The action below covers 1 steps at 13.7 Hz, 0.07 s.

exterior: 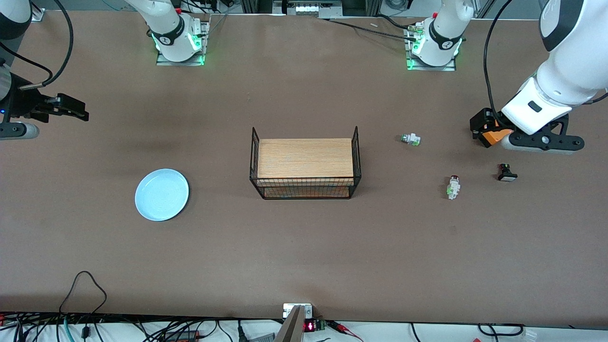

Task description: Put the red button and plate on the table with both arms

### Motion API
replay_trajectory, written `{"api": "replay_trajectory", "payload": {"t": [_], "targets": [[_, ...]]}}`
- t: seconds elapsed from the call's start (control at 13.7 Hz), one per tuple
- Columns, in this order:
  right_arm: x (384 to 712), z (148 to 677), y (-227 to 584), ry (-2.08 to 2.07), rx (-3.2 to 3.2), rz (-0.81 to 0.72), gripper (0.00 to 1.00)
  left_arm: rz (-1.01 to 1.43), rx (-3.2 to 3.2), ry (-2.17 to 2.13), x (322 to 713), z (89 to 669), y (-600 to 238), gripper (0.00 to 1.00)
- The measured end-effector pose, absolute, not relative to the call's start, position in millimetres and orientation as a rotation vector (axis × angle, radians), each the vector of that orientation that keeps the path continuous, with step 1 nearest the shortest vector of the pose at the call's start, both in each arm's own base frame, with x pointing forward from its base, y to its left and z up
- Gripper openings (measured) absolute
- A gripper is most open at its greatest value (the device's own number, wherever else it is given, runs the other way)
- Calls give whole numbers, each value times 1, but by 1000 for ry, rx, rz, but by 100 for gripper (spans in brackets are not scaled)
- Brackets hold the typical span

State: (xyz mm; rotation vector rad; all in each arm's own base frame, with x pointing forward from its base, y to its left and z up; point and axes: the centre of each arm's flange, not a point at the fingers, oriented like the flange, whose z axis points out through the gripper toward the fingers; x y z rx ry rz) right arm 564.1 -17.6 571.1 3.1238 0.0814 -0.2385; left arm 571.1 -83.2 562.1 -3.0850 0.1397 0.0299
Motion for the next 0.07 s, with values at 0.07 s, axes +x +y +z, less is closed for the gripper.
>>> {"api": "replay_trajectory", "payload": {"t": [0.07], "targets": [[564, 571, -18, 80, 3124, -241, 100, 30, -3085, 140, 571, 562, -83, 100]]}}
